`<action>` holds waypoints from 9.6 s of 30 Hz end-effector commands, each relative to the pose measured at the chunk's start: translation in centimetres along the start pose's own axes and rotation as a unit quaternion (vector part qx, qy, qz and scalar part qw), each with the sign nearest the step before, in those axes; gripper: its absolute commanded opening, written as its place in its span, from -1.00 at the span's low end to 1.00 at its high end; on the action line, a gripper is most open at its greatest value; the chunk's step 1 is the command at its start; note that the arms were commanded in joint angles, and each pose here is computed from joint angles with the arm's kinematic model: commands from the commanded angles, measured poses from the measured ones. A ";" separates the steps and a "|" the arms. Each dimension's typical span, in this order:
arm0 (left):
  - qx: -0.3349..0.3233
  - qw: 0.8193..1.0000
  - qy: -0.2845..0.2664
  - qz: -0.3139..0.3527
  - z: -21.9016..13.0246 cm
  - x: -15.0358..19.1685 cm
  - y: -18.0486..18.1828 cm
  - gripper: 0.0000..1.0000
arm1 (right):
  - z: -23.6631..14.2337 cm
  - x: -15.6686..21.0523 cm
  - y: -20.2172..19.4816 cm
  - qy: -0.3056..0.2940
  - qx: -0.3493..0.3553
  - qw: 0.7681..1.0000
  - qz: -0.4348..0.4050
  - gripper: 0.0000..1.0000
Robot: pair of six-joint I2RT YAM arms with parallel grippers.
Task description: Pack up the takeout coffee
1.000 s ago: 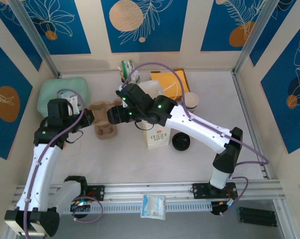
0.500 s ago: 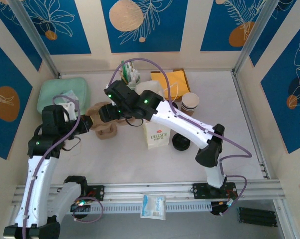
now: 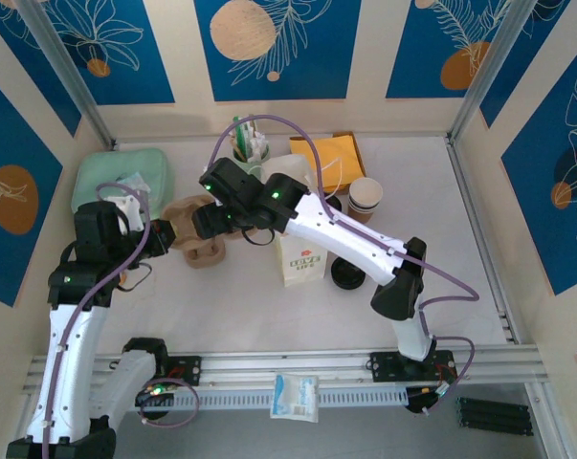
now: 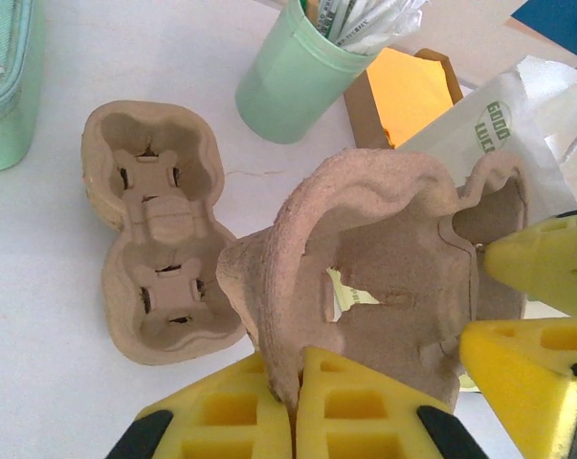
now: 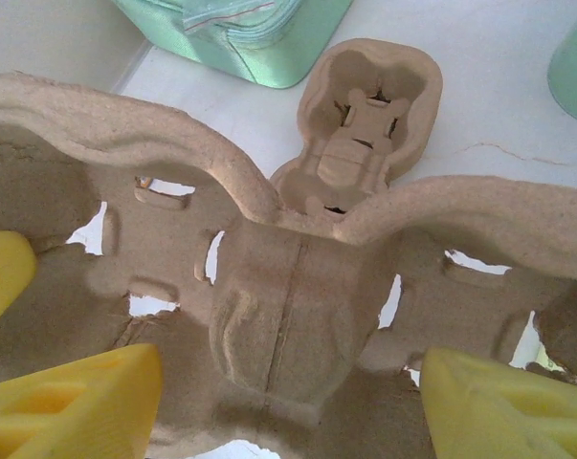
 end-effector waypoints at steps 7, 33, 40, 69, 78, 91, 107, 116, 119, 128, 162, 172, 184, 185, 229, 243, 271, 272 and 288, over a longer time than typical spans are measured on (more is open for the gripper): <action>0.010 1.000 -0.018 0.001 -1.3 -0.6 -0.8 -0.95 | 1.2 -0.5 0.7 -0.001 -0.007 1.000 -0.005 0.40; 0.021 0.999 -0.026 -0.001 -1.6 -0.8 -1.2 -0.68 | 2.1 -1.6 0.7 -0.011 -0.020 1.000 0.011 0.10; 0.024 0.999 -0.045 0.003 -2.1 -1.5 -1.7 0.30 | 2.6 -2.1 0.0 -0.020 -0.032 0.998 0.044 0.01; 0.131 0.975 -0.145 -0.102 -2.6 -3.5 -3.1 0.27 | 4.7 -7.0 -2.6 -0.086 -0.082 0.957 0.264 -0.04; 0.160 0.971 -0.134 -0.117 -0.2 -3.5 -2.4 0.10 | 4.8 -6.7 -2.4 -0.077 -0.089 0.957 0.263 -0.04; 0.143 0.969 -0.150 -0.131 0.7 -3.6 -1.2 -0.20 | 4.9 -6.6 -2.4 -0.073 -0.089 0.959 0.260 -0.04; 0.137 0.967 -0.166 -0.132 0.7 -3.4 -0.6 -0.72 | 4.7 -6.3 -2.0 -0.071 -0.096 0.960 0.255 -0.03; 0.138 0.973 -0.151 -0.104 0.1 -4.1 -1.5 -0.93 | 1.1 -6.2 -0.5 -0.087 -0.113 0.973 0.184 0.29; 0.141 0.977 -0.135 -0.089 0.1 -4.3 -1.9 -0.97 | -0.7 -5.5 0.1 -0.095 -0.106 0.978 0.153 0.30; 0.191 0.978 -0.079 -0.031 0.4 -4.7 -2.9 -1.00 | -4.6 -3.7 -0.6 -0.138 -0.094 0.985 0.030 0.31; 0.290 0.957 0.004 0.018 -1.0 -2.6 -2.8 -1.00 | -5.1 -2.5 -1.0 -0.104 -0.044 0.983 -0.147 0.17; 0.299 0.954 0.001 0.023 -1.2 -3.1 -3.0 -1.00 | -4.9 -2.7 -2.9 -0.092 -0.067 0.985 -0.131 0.10; 0.322 0.947 -0.004 0.018 -1.6 -4.0 -3.7 -1.00 | -4.2 -3.3 -2.8 -0.085 -0.095 0.981 -0.143 0.06; 0.324 0.946 -0.004 0.017 -1.7 -4.1 -3.7 -1.00 | -4.2 -3.3 -2.7 -0.084 -0.097 0.981 -0.146 0.06; 0.374 0.927 -0.008 0.004 -2.0 -5.6 -4.7 -1.00 | -4.0 -3.6 -2.2 -0.096 -0.153 0.969 -0.170 -0.28; 0.398 0.917 -0.009 0.008 -2.1 -6.0 -5.0 -1.00 | -5.9 -4.5 -4.2 -0.132 -0.205 0.962 -0.125 -0.03; 0.415 0.910 -0.003 0.000 -2.0 -6.3 -5.1 -1.00 | -4.8 -5.4 -2.5 -0.120 -0.220 0.957 -0.144 -0.24; 0.415 0.910 -0.004 0.000 -2.1 -6.3 -5.1 -1.00 | -4.8 -5.4 -2.6 -0.120 -0.218 0.958 -0.144 -0.24; 0.407 0.913 -0.016 -0.007 -1.9 -6.6 -5.1 -0.32 | -6.1 -5.6 -2.9 -0.142 -0.210 0.958 -0.136 -0.40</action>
Point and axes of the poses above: each hand's point on the last joint's axis, 136 mm out from that joint toward the fingers, its own z axis out along the fingers, its own y axis along the line the jaws close on, x = y × z, the point moved 9 cm from there along -z, back along the fingers, and after that the axes turned 12 degrees about -z, right-handed, at the moved point
